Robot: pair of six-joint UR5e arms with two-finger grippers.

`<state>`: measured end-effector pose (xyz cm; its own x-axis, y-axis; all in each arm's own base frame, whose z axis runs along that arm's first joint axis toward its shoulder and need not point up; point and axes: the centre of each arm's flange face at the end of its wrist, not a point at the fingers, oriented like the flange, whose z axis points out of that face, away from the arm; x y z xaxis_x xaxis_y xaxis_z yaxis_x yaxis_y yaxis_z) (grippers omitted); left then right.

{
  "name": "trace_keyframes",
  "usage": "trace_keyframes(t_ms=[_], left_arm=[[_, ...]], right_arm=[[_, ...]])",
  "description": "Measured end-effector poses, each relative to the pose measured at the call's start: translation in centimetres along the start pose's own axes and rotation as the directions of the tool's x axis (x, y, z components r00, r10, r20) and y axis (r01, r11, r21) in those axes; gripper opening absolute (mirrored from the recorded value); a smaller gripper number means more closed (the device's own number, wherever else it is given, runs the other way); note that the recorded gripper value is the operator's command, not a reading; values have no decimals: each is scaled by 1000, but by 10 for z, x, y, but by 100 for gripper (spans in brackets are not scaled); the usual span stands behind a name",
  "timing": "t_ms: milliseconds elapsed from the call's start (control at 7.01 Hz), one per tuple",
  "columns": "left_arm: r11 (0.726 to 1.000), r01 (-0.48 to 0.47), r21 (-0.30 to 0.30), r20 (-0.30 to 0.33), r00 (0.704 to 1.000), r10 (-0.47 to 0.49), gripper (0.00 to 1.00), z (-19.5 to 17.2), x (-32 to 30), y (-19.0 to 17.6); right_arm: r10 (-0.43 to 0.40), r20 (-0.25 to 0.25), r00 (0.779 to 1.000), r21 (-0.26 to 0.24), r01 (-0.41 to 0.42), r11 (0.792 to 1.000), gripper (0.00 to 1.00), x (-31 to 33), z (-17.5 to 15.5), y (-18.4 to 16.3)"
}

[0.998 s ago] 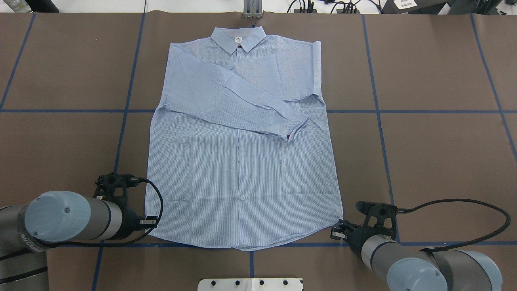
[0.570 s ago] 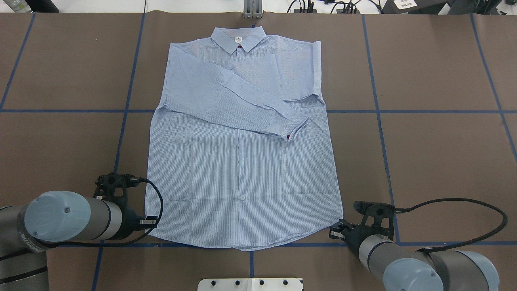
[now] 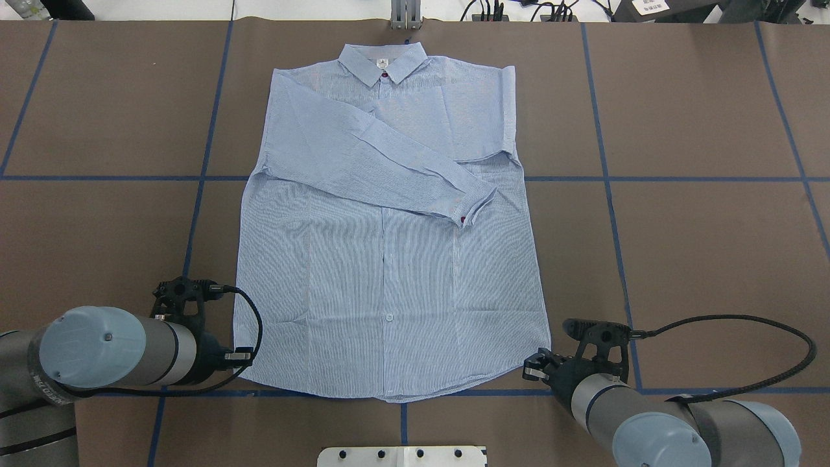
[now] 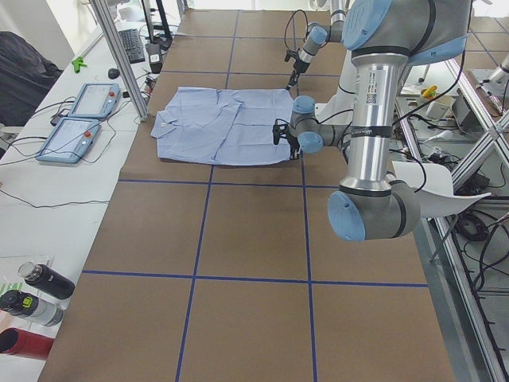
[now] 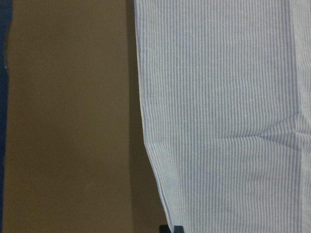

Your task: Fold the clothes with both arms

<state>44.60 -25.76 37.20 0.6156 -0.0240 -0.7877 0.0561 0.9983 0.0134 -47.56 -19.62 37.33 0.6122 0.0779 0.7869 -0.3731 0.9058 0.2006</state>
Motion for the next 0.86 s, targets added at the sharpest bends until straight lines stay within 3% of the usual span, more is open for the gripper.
trace_keyframes(t_ms=[855], left_arm=[[1000,0,-1,-3,1000,0,0,-1,1,0]], right_arm=[[-55,-30,998,4,55,998,42,5,6,-3]])
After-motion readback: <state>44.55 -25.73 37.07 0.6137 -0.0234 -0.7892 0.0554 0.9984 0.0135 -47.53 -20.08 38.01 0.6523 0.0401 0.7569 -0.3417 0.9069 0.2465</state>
